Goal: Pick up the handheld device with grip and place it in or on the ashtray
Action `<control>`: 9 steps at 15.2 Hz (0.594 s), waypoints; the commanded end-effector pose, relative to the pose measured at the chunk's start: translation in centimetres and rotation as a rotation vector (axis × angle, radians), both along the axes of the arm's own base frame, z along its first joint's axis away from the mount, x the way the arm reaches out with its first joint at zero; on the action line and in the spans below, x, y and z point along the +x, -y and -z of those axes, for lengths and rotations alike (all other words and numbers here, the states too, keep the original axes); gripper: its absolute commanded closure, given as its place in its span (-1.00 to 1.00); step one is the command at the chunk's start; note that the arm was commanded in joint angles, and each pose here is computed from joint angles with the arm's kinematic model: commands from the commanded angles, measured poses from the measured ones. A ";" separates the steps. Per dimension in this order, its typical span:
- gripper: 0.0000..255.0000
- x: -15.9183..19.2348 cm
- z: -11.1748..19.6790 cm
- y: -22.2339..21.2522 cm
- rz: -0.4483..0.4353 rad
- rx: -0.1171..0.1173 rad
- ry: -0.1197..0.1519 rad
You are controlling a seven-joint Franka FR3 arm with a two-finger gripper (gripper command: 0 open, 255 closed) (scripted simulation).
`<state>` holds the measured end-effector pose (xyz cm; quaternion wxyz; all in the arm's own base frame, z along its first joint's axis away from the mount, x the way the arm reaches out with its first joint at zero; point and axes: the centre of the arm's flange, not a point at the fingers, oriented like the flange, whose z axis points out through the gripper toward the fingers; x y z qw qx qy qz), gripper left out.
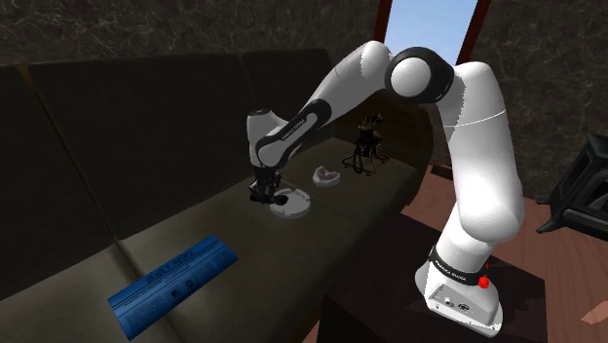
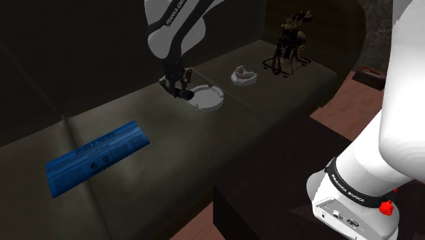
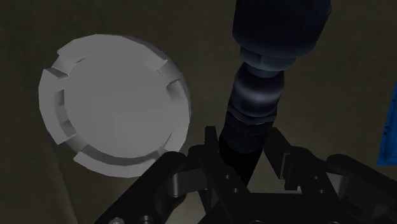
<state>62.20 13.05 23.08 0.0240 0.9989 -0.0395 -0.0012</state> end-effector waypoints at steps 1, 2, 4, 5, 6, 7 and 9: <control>1.00 0.1 -0.2 2.7 -0.001 0.001 0.001; 1.00 0.0 -0.2 4.0 -0.001 0.001 0.001; 1.00 -0.2 -0.2 6.7 -0.001 0.001 0.001; 1.00 -0.3 -0.2 8.0 -0.001 0.001 0.001; 1.00 -0.4 -0.2 9.3 -0.001 0.001 0.001; 1.00 -0.5 -0.2 10.6 -0.001 0.001 0.001; 1.00 -0.7 -0.3 13.9 -0.001 0.001 0.001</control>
